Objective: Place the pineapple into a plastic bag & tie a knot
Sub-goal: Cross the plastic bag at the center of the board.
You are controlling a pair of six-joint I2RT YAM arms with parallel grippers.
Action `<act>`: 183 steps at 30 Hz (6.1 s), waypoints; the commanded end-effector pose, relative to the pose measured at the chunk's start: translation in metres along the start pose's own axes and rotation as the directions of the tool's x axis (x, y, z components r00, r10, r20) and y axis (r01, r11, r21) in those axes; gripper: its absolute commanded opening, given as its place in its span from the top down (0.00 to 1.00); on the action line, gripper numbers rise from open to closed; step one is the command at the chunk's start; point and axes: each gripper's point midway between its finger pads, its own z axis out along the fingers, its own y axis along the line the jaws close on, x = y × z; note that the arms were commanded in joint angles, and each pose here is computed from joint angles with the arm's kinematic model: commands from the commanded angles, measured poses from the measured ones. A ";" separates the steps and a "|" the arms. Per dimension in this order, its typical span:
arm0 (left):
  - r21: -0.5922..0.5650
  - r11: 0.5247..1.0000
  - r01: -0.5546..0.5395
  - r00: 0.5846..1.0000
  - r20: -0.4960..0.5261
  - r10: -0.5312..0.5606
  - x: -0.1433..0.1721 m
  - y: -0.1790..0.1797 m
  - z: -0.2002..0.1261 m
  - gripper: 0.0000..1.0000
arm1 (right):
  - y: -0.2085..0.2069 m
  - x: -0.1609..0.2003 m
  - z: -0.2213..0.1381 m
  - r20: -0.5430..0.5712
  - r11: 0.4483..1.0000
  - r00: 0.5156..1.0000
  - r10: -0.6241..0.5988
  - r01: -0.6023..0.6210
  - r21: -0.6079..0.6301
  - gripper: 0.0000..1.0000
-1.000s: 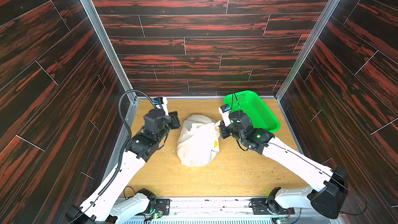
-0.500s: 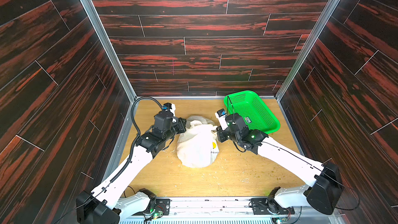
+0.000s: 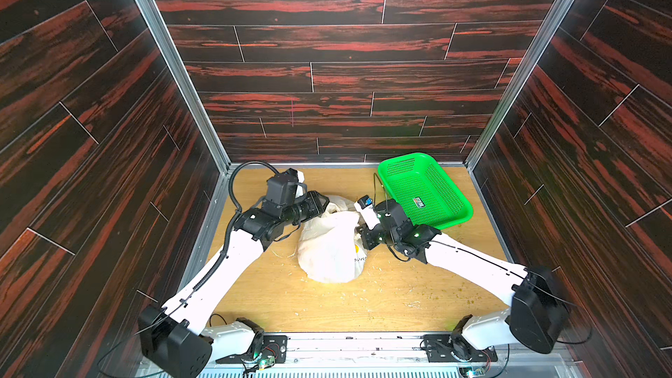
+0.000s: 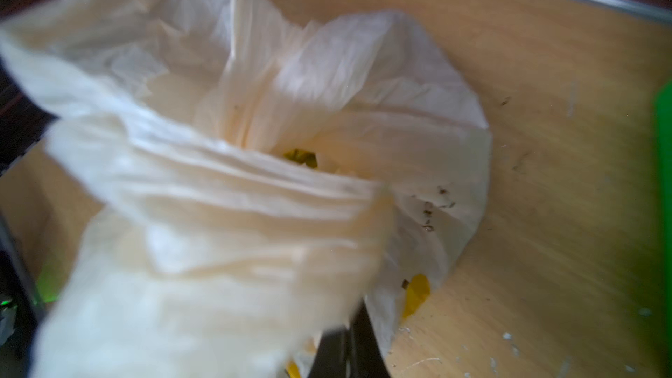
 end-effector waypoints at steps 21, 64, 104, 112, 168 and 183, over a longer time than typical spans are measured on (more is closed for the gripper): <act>-0.139 0.987 -0.077 0.957 -0.288 0.034 0.022 0.011 0.021 0.73 | 0.016 0.003 0.016 0.065 0.992 0.998 -0.026 0.033 -0.118 1.00; 0.039 0.994 -0.105 0.976 -0.188 0.111 0.012 -0.008 0.044 0.77 | -0.006 0.005 -0.073 0.024 0.999 0.999 0.027 -0.026 -0.044 0.46; -0.088 0.987 -0.137 0.968 0.199 0.152 -0.028 0.012 -0.027 0.62 | 0.031 -0.058 0.000 -0.446 0.595 0.459 0.768 -0.770 0.232 0.30; -0.089 0.986 -0.142 0.970 0.187 0.157 -0.028 0.010 -0.028 0.63 | 0.024 -0.072 -0.008 -0.393 0.612 0.504 0.769 -0.757 0.228 0.33; 0.053 0.993 -0.109 0.975 -0.190 0.117 0.058 0.035 0.030 1.00 | 0.062 -0.110 -0.026 -0.159 0.514 0.843 0.513 -0.451 -0.729 1.00; 0.020 0.973 -0.230 0.966 0.127 0.225 0.003 0.017 -0.023 0.93 | 0.044 -0.084 0.002 -0.216 0.581 0.812 0.542 -0.548 -0.602 1.00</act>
